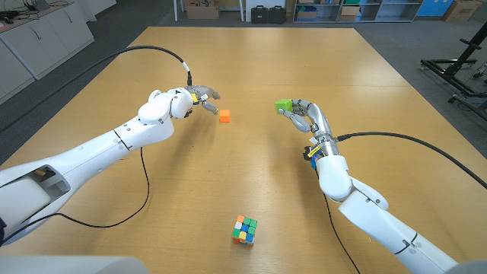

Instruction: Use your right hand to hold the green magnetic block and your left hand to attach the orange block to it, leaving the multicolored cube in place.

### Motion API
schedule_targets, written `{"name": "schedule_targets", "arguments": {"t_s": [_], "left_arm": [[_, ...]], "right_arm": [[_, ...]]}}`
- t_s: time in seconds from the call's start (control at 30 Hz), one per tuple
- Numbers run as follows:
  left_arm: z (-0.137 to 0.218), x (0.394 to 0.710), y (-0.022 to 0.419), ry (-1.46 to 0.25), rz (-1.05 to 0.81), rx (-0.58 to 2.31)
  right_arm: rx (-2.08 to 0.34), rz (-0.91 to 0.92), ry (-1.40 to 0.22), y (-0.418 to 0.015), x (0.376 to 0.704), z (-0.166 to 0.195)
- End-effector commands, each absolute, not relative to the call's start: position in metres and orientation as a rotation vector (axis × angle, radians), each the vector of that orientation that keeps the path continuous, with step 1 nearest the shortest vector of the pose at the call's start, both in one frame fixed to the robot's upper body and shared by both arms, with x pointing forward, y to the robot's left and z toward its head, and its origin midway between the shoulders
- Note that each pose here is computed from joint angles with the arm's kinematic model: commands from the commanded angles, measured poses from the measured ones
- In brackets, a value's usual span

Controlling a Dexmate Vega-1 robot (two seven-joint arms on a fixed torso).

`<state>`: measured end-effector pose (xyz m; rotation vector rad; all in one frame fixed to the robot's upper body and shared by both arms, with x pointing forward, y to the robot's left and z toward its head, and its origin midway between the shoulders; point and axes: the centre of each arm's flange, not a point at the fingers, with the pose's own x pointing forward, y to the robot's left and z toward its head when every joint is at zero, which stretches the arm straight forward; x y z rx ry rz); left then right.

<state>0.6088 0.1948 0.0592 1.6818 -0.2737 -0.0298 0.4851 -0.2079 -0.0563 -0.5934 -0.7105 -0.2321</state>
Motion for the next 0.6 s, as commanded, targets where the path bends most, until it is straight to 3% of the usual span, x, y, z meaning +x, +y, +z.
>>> {"name": "schedule_targets", "arguments": {"t_s": [0.03,0.6], "left_arm": [[0.045,0.615,0.188,-0.274,-0.007,1.681],[0.032,0.629,0.186,-0.309,0.007,1.649]], "right_arm": [[-0.591,-0.233,-0.712,-0.208,0.485,-0.057],[-0.614,-0.249,-0.716,-0.205,0.480,-0.055]]}}
